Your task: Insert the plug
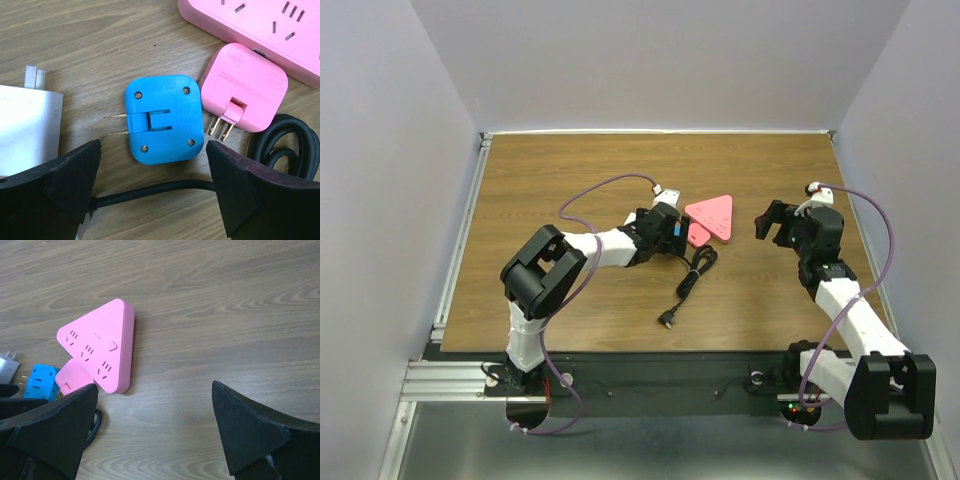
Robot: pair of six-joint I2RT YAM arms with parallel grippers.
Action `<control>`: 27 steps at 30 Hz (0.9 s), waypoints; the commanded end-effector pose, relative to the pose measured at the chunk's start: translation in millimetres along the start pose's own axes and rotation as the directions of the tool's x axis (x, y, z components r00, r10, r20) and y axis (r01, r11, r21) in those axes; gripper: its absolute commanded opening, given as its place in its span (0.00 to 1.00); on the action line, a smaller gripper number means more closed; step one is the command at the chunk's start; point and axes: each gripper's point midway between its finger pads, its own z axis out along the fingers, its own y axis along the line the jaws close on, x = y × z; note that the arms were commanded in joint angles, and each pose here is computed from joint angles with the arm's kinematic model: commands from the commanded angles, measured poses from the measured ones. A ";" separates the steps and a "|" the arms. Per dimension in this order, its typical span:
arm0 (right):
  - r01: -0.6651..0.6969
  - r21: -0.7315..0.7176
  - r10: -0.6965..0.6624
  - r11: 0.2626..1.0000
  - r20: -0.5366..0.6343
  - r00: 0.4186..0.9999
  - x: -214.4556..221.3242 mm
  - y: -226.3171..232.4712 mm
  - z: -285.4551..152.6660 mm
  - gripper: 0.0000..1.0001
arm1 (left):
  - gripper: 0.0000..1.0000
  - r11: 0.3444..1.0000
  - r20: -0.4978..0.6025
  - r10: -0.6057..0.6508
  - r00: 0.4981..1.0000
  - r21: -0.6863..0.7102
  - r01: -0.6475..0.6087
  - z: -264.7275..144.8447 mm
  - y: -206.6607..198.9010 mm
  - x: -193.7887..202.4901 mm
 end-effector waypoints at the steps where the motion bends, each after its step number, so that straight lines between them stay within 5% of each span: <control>1: 0.010 -0.027 -0.008 1.000 0.066 0.998 -29.7 10.2 -0.8 1.00 | 0.99 0.999 0.051 -0.042 0.998 -0.013 0.043 -19.8 -3.2 -16.1; 27: 0.016 -0.043 -0.013 0.999 0.064 0.998 -30.8 13.4 -1.6 1.00 | 0.94 0.998 0.015 -0.004 1.000 -0.064 0.005 2.5 -19.3 -10.2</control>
